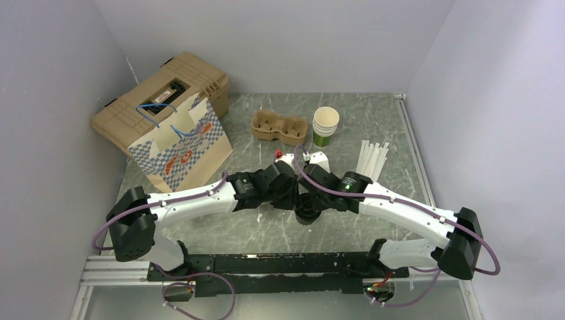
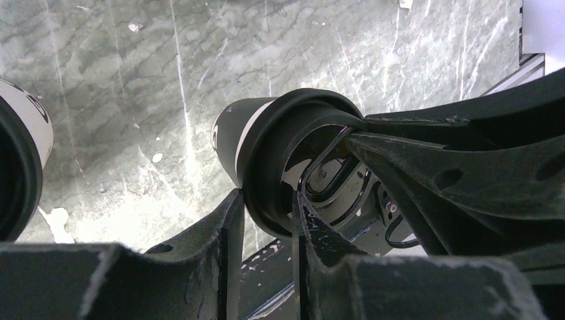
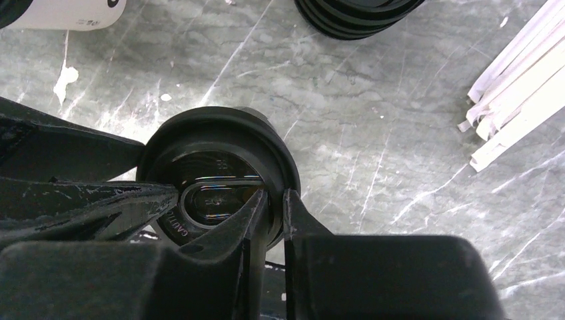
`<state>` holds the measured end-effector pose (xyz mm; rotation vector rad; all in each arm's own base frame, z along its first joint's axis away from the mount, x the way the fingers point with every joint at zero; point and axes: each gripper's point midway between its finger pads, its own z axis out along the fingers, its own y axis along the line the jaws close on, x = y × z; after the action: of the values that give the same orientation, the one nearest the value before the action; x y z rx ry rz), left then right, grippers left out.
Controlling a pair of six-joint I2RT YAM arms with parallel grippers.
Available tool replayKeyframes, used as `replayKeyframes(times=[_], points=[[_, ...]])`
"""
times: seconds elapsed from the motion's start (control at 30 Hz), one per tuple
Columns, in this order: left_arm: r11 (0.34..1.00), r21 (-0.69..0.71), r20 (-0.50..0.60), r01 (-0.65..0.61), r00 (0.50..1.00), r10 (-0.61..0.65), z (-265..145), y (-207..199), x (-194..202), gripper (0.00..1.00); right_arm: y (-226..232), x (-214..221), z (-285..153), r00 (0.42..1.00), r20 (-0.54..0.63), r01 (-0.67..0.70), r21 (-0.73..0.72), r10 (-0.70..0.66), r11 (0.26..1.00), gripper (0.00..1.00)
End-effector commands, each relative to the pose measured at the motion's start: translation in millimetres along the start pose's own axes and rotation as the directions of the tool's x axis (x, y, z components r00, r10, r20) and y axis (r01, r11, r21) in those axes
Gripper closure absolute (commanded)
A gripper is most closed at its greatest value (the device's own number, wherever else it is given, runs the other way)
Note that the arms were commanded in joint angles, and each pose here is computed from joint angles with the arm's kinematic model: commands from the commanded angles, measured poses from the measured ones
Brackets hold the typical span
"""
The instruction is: Pack the takeout coffee
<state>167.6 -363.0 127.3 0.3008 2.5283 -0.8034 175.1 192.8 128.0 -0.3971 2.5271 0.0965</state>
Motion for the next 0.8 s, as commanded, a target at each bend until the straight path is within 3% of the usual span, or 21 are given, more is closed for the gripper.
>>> replayKeyframes(times=[0.0,0.43,0.77], points=[[0.977,-0.168,-0.293,-0.135,0.953,0.081,-3,54,79,1.00,34,12,-11,0.996,-0.076,-0.056,-0.147,0.045,0.988,0.79],[0.971,-0.183,-0.279,-0.155,0.955,0.100,-3,52,72,1.00,25,-19,-35,0.990,0.051,-0.120,-0.146,0.129,0.982,0.68],[0.973,-0.179,-0.249,-0.149,0.963,0.101,3,42,60,1.00,20,-25,-40,0.990,0.072,-0.115,-0.125,0.124,0.986,0.62]])
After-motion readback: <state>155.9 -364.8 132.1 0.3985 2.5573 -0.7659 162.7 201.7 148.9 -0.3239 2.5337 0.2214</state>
